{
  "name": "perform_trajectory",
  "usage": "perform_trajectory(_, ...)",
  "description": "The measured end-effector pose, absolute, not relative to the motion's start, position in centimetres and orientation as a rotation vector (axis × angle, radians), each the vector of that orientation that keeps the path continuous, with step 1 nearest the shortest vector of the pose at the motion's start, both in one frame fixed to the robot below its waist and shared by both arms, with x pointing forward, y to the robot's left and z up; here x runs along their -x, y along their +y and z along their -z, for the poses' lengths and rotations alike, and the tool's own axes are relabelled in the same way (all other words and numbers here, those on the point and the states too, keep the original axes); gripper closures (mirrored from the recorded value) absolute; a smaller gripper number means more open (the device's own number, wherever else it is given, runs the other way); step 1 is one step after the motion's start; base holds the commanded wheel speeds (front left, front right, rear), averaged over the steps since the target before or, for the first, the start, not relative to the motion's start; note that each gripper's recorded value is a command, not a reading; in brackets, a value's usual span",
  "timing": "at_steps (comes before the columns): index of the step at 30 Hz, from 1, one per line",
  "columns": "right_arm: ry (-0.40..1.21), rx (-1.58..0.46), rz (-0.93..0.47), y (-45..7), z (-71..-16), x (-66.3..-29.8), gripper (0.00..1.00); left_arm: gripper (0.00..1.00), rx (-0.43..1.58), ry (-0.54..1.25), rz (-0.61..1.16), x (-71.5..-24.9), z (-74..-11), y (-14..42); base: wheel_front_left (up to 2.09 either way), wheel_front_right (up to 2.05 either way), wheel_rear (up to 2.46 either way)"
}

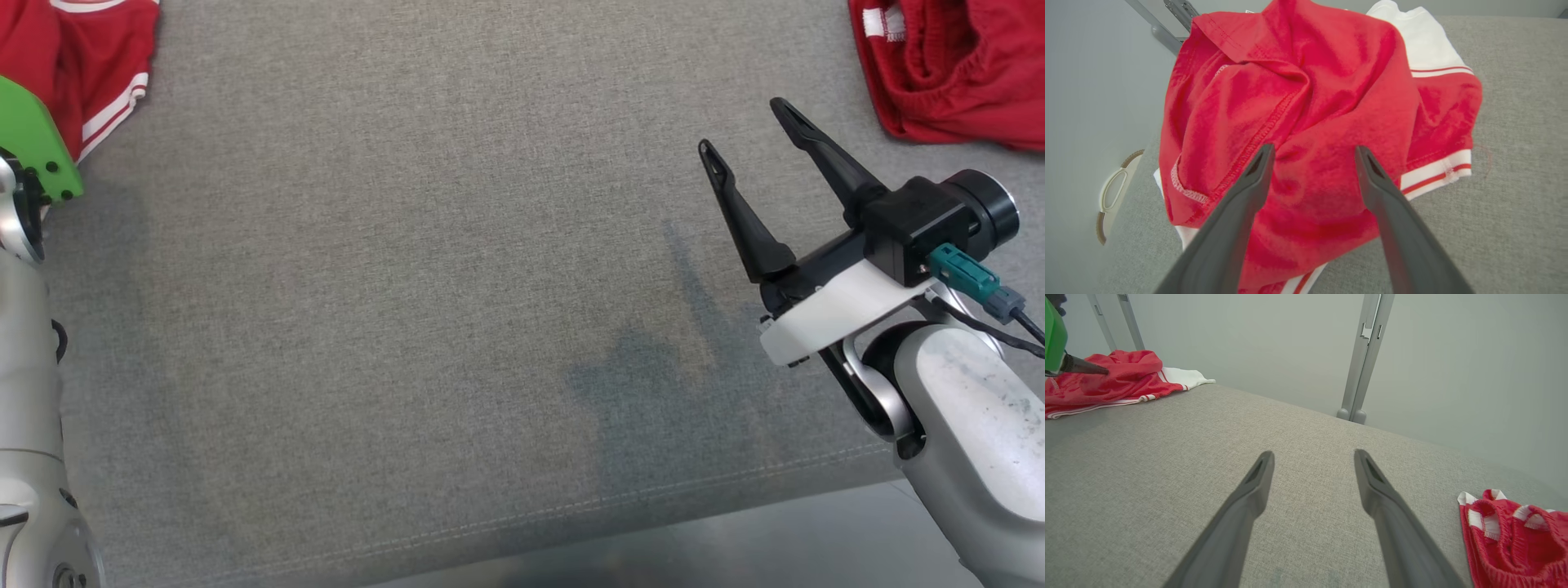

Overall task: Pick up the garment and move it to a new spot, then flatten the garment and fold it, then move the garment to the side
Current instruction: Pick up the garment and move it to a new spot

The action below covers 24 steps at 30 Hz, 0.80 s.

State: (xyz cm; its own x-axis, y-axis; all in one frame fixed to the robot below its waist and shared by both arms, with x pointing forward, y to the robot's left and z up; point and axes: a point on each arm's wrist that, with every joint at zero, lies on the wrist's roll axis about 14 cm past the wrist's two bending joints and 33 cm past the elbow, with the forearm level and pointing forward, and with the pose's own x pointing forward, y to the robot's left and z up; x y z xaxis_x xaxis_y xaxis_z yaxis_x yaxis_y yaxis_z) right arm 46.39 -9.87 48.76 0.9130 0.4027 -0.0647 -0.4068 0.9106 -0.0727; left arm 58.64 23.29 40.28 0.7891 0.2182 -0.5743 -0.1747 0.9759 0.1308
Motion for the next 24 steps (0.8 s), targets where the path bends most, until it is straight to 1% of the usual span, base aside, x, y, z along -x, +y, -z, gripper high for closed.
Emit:
perform_trajectory(4, 0.051, 0.093, -0.402, -10.6, -48.7, -46.4, 0.0, 0.0, -0.056, 0.663, -0.192, -58.8, -39.2, 22.1, 0.0, 0.0, 0.0)
perform_trajectory(13, 0.056, 0.101, -0.381, -11.4, -48.7, -46.3, 0.0, 0.0, -0.058, 0.679, -0.212, -58.9, -38.0, 22.8, 0.0, 0.0, 0.0)
perform_trajectory(14, 0.056, 0.102, -0.379, -11.5, -48.7, -46.3, 0.0, 0.04, -0.057, 0.684, -0.215, -58.8, -37.9, 22.9, 0.0, 0.0, 0.0)
perform_trajectory(15, 0.055, 0.103, -0.378, -11.5, -48.8, -46.2, 0.0, 0.18, -0.055, 0.688, -0.22, -58.7, -37.9, 23.1, 0.0, 0.0, 0.0)
perform_trajectory(16, 0.054, 0.105, -0.374, -11.6, -48.9, -46.2, 0.0, 0.38, -0.056, 0.689, -0.22, -58.7, -37.8, 23.1, 0.0, 0.0, 0.0)
perform_trajectory(18, 0.054, 0.11, -0.371, -11.8, -48.9, -46.1, 0.0, 0.72, -0.059, 0.693, -0.223, -58.6, -37.7, 23.2, 0.0, 0.0, 0.0)
perform_trajectory(19, 0.053, 0.112, -0.369, -11.9, -48.9, -46.1, 0.0, 1.0, -0.064, 0.692, -0.221, -58.6, -37.6, 23.2, 0.0, 0.0, 0.0)
perform_trajectory(24, 0.048, 0.121, -0.355, -12.5, -49.1, -46.3, 0.0, 1.0, -0.085, 0.666, -0.212, -59.0, -38.0, 23.0, 0.0, 0.0, 0.0)
